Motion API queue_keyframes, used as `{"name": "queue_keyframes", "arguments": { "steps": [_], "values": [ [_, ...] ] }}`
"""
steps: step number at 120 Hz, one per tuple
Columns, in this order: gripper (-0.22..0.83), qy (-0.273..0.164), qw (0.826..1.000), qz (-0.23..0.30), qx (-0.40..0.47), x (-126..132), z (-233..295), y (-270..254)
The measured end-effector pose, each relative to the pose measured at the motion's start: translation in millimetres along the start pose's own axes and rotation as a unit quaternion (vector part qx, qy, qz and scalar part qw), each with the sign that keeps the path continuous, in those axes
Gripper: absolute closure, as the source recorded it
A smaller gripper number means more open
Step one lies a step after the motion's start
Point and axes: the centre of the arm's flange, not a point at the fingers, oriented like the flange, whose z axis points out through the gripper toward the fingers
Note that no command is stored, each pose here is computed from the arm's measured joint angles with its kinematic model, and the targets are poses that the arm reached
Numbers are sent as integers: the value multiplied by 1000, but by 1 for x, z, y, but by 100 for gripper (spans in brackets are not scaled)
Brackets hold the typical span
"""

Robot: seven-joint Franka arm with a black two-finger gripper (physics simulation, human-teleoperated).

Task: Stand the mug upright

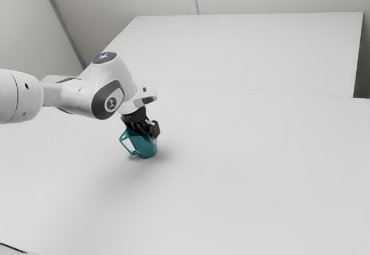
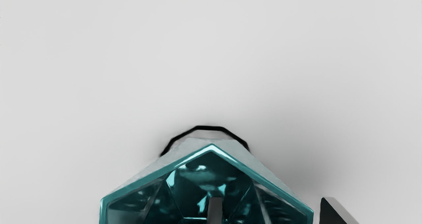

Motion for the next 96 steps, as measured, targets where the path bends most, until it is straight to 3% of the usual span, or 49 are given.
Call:
{"name": "queue_keyframes", "arguments": {
  "steps": [15, 34, 50, 64, 81, 96],
  "values": [
    [19, 8, 1000, 2, 11, 1, -13, 4],
    [9, 17, 999, 7, 34, 1, -42, 12],
    [5, 22, 998, 4, 52, 2, -72, 15],
    [3, 31, 999, -11, 40, 17, -111, 15],
    [1, 50, 998, -25, 25, 42, -182, 7],
    [1, 52, 998, -40, 24, 45, -243, -8]
  ]
}}
